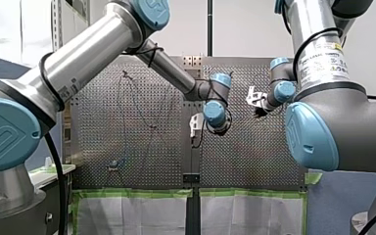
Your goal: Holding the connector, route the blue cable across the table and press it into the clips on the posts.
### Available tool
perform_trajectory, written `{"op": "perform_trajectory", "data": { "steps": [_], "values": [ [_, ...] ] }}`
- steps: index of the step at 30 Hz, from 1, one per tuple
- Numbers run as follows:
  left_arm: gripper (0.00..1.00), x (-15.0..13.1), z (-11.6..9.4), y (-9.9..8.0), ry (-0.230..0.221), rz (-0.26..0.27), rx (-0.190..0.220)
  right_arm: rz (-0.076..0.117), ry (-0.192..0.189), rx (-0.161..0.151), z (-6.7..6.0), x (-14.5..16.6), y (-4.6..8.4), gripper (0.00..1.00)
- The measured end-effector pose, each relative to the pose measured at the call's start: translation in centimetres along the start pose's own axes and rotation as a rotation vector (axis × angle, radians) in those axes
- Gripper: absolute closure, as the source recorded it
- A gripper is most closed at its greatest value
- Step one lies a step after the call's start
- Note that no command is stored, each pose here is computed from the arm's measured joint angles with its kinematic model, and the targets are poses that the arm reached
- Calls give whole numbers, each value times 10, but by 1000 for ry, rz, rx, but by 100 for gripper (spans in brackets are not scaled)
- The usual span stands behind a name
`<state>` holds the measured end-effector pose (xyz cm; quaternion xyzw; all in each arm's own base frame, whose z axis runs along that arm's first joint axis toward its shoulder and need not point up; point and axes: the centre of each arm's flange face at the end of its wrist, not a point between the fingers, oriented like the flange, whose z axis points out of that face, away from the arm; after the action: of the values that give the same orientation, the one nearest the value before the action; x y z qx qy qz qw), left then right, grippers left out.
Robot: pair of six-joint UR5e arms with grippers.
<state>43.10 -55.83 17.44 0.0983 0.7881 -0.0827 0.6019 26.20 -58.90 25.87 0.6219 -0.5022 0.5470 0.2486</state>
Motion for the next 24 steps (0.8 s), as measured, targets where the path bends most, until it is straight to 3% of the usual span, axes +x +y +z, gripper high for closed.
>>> {"op": "perform_trajectory", "data": {
  "steps": [11, 20, 24],
  "values": [
    [0, 19, 41, 0, -4, -11, -33, 0, 1, 9, 0, 0, 4, 100],
    [0, -8, 62, 3, -56, -45, -54, 4, 4, 4, 0, 1, 10, 100],
    [0, -26, 64, -5, -111, -73, -69, 6, 5, 0, 0, 1, 12, 100]
  ]
}}
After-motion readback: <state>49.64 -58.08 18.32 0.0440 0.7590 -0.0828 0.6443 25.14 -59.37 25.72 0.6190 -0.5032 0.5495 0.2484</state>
